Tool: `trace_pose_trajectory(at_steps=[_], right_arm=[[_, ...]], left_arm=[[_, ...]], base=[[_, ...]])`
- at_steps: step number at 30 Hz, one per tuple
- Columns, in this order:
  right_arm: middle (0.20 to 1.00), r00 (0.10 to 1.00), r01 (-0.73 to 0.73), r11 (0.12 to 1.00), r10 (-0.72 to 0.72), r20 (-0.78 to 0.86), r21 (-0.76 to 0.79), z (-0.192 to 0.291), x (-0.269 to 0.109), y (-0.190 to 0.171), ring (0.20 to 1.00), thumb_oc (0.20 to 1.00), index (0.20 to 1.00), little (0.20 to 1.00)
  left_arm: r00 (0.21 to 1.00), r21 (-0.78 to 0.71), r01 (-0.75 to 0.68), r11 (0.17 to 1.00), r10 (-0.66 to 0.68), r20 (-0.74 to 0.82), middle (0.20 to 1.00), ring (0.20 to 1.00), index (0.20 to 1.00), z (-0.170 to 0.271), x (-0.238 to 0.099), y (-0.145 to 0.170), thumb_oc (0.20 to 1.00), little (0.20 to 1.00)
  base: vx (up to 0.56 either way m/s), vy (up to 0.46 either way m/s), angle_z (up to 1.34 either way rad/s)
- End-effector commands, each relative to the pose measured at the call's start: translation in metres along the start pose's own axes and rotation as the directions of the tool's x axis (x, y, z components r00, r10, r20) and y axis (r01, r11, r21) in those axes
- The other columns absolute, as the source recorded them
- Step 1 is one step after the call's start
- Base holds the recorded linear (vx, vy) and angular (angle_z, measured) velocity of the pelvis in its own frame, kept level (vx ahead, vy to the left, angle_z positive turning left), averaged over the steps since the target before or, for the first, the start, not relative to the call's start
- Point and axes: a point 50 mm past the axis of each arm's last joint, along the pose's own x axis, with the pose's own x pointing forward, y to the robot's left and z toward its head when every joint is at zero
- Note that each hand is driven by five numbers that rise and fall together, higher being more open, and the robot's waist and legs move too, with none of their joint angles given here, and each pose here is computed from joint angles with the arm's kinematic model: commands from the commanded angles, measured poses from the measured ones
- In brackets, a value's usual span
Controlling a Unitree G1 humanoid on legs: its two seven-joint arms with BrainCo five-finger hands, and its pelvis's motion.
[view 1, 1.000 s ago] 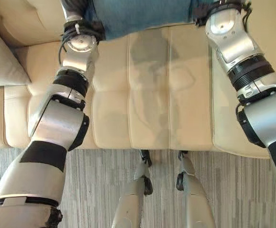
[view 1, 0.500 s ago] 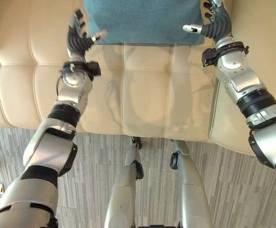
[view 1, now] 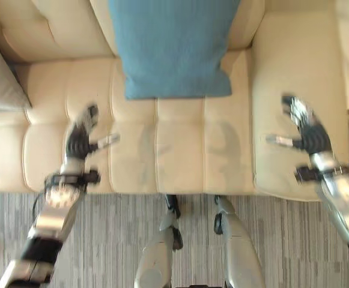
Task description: Pick up all the scattered cushions and arrange them neatly on the sofa.
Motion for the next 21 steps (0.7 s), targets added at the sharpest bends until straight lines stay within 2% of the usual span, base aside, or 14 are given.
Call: trace_pose_trajectory(at_steps=[1, 3, 6, 9, 13, 21], right_arm=[[1.0, 0.999, -0.039, 0.999, 0.039, -0.017, 0.0, -0.012, 0.01, -0.002, 1.0, 1.0, 1.0, 1.0], [1.0, 0.983, -0.028, 0.999, 0.031, -0.182, 0.016, -0.047, -0.01, 0.001, 1.0, 1.0, 1.0, 1.0], [1.0, 0.923, -0.059, 0.998, 0.062, -0.381, 0.018, -0.087, -0.039, 0.013, 1.0, 1.0, 1.0, 1.0], [1.0, 0.853, -0.064, 0.998, 0.065, -0.519, 0.019, -0.116, -0.062, 0.025, 1.0, 1.0, 1.0, 1.0], [1.0, 0.804, -0.05, 0.998, 0.061, -0.592, 0.035, -0.134, -0.069, 0.042, 1.0, 1.0, 1.0, 1.0], [1.0, 0.777, -0.049, 0.996, 0.084, -0.624, 0.073, -0.142, -0.074, 0.063, 1.0, 1.0, 1.0, 1.0]], left_arm=[[0.999, 0.075, 0.029, 0.997, -0.027, -0.026, 1.0, 1.0, 1.0, -0.005, 0.009, 0.006, 1.0, 1.0], [0.985, 0.068, 0.014, 0.998, -0.002, -0.17, 1.0, 1.0, 1.0, -0.038, -0.012, 0.005, 1.0, 1.0], [0.947, 0.123, 0.074, 0.99, -0.031, -0.321, 1.0, 1.0, 1.0, -0.07, -0.036, -0.003, 1.0, 1.0], [0.906, 0.114, 0.083, 0.99, -0.027, -0.423, 1.0, 1.0, 1.0, -0.093, -0.054, -0.012, 1.0, 1.0], [0.874, 0.101, 0.081, 0.992, -0.022, -0.486, 1.0, 1.0, 1.0, -0.107, -0.06, -0.023, 1.0, 1.0], [0.867, 0.15, 0.118, 0.982, -0.028, -0.497, 1.0, 1.0, 1.0, -0.108, -0.055, -0.026, 1.0, 1.0]], base=[[0.05, 0.083, -0.14], [0.04, 0.09, -0.06], [0.05, 0.086, -0.33], [0.0, 0.07, -0.2], [-0.12, 0.041, -0.23], [-0.25, -0.069, -0.17]])
